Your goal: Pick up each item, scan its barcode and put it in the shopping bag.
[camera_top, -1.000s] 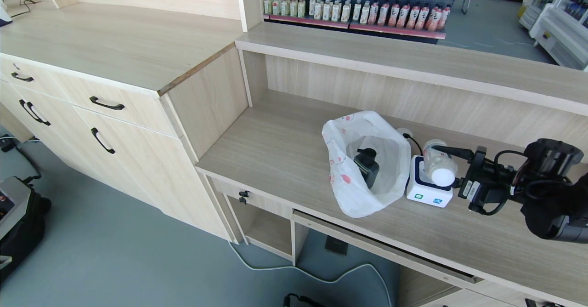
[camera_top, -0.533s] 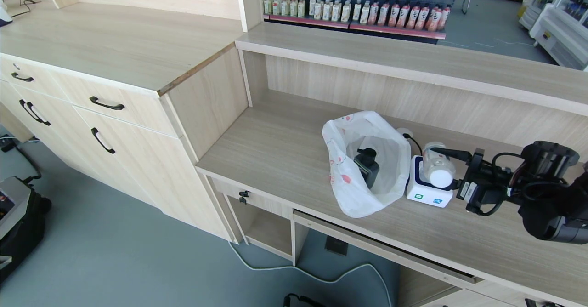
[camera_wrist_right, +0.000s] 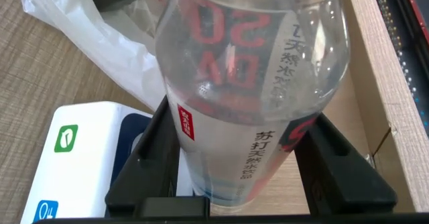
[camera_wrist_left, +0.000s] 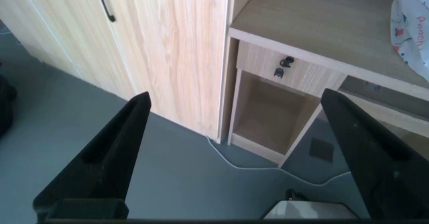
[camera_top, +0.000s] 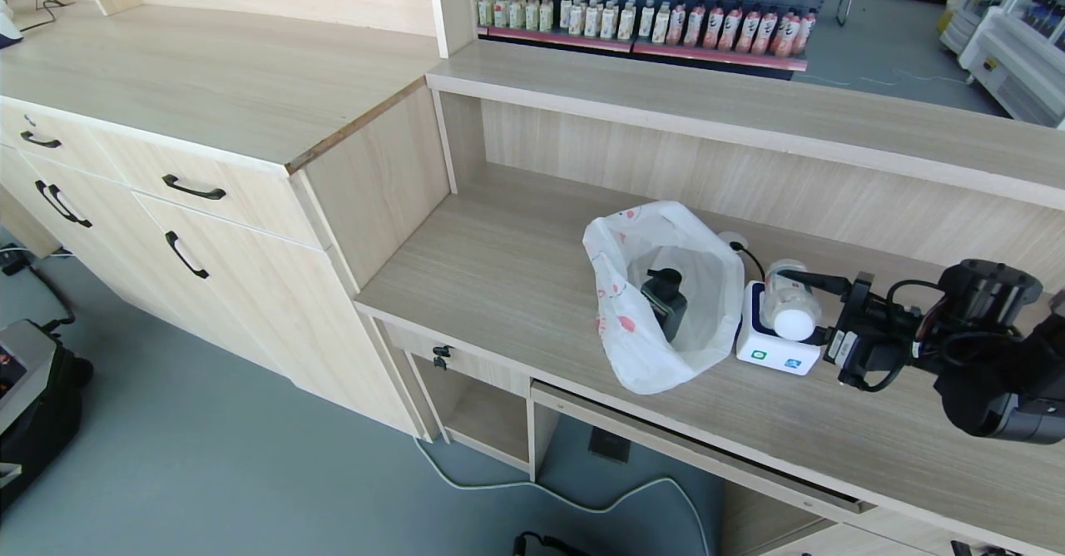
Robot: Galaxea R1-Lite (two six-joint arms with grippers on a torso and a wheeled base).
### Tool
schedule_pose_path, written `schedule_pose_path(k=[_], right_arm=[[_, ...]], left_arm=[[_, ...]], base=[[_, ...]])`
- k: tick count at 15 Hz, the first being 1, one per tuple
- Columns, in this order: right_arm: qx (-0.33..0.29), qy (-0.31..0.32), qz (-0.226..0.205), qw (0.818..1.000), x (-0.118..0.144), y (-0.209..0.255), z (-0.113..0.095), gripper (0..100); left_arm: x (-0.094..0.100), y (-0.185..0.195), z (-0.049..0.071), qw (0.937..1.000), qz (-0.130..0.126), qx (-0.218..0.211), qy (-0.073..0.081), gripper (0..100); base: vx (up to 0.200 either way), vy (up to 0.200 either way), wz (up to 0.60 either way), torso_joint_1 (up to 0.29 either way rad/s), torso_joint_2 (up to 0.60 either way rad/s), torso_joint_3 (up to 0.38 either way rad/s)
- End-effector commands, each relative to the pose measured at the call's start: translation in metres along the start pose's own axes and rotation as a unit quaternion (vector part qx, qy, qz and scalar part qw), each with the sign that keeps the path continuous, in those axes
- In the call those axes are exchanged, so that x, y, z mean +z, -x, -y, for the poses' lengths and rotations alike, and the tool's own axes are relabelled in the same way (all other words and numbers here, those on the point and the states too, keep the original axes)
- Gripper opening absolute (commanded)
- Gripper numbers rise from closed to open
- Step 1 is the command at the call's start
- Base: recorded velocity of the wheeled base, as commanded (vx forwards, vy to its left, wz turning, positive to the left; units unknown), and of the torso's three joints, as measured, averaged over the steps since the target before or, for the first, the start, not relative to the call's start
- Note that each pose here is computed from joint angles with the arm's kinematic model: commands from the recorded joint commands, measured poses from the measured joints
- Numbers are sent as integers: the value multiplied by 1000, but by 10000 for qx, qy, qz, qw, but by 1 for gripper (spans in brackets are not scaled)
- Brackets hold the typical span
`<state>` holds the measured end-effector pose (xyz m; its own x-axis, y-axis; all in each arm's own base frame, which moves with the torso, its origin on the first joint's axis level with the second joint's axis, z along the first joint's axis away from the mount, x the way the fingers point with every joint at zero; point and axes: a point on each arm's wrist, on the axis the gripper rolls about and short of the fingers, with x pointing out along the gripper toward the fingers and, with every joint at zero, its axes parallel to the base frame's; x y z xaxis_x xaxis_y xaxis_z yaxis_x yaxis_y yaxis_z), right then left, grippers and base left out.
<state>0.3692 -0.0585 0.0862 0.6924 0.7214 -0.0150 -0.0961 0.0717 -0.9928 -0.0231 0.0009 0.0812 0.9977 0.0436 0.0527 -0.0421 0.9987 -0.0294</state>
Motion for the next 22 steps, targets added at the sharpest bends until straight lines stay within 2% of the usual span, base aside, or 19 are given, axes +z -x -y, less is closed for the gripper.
schedule_pose_path(k=[1,4,6,9,12,13,14,16,18,19,21,22], right_arm=[[22,-35,-4,10000,-1,0,-3,0],[39,-61,2,10000,-1,-1,-5,0],[0,-34,13,10000,1,-1,1,0],[-212,53,-22,9998,14,11,35,0],[-344,-396,-289,9982,28,40,73,0],[-369,-476,-328,9976,31,45,79,0],[-424,-793,-414,9951,41,57,95,0],[-497,-1441,-482,9871,57,72,112,0],[-460,-2093,-585,9750,66,81,118,0],[-384,-2590,-691,9626,73,88,122,0],[-393,-3120,-1163,9421,78,99,121,0],[-436,-3316,-1531,9299,80,104,121,0]], left_arm=[[0,0,0,10000,5,4,2,100],[0,0,0,10000,5,4,2,100],[0,0,0,10000,5,4,2,100],[0,0,0,10000,5,4,2,100],[0,0,0,10000,5,4,2,100],[0,0,0,10000,5,4,2,100],[0,0,0,10000,5,4,2,100],[0,0,0,10000,5,4,2,100],[0,0,0,10000,5,4,2,100],[0,0,0,10000,5,4,2,100],[0,0,0,10000,5,4,2,100],[0,0,0,10000,5,4,2,100]], base=[[0,0,0,0,0,0],[0,0,0,0,0,0],[0,0,0,0,0,0],[0,0,0,0,0,0],[0,0,0,0,0,0],[0,0,0,0,0,0],[0,0,0,0,0,0],[0,0,0,0,0,0],[0,0,0,0,0,0],[0,0,0,0,0,0],[0,0,0,0,0,0],[0,0,0,0,0,0]])
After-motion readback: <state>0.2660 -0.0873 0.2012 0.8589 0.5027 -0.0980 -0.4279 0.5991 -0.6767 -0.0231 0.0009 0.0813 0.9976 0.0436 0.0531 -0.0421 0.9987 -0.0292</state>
